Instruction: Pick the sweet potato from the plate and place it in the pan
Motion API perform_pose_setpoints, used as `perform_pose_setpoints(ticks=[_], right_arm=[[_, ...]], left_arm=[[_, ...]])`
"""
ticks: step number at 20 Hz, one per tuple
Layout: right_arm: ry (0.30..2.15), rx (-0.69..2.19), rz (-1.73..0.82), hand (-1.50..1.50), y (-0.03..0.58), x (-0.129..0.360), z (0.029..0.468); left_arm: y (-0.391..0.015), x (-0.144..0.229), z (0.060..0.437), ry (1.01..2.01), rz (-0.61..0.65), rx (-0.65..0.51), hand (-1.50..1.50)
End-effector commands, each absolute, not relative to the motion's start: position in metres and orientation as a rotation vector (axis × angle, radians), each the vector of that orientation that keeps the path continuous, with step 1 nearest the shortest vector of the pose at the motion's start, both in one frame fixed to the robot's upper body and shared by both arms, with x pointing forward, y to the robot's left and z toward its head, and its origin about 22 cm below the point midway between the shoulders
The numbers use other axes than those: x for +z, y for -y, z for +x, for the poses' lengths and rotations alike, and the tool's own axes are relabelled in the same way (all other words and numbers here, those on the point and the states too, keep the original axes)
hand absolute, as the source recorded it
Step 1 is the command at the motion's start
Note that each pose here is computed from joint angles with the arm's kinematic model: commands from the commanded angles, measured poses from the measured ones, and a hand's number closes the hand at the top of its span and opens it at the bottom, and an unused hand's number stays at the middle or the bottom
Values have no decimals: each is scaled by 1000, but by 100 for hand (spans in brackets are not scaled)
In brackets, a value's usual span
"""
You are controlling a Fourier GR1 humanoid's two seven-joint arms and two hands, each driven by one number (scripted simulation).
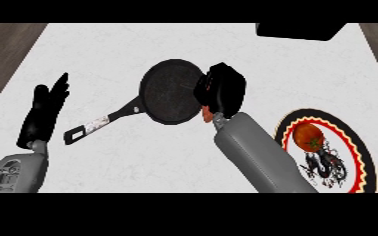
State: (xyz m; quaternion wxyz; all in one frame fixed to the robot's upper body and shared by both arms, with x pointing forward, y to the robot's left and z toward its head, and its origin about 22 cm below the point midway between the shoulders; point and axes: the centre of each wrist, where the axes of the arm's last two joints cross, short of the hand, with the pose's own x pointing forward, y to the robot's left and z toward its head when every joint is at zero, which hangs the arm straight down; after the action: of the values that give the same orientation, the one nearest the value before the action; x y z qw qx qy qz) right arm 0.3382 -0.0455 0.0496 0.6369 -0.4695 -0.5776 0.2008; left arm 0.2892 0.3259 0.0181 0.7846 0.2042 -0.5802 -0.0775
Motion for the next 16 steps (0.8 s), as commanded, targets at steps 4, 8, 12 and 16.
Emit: perform_pose_setpoints(ticks=[4, 8, 12, 16], right_arm=[[1290, 210, -944, 150, 51, 35, 358], [1257, 173, -900, -150, 59, 23, 364], [1306, 150, -884, -150, 53, 34, 375], [1374, 80, -879, -150, 56, 27, 375]], left_arm=[[-315, 32, 308, 1278, 408, -191, 0], [-311, 19, 298, 1277, 413, -209, 0], [-297, 31, 312, 1289, 396, -224, 0], [-294, 29, 313, 1302, 392, -222, 0]])
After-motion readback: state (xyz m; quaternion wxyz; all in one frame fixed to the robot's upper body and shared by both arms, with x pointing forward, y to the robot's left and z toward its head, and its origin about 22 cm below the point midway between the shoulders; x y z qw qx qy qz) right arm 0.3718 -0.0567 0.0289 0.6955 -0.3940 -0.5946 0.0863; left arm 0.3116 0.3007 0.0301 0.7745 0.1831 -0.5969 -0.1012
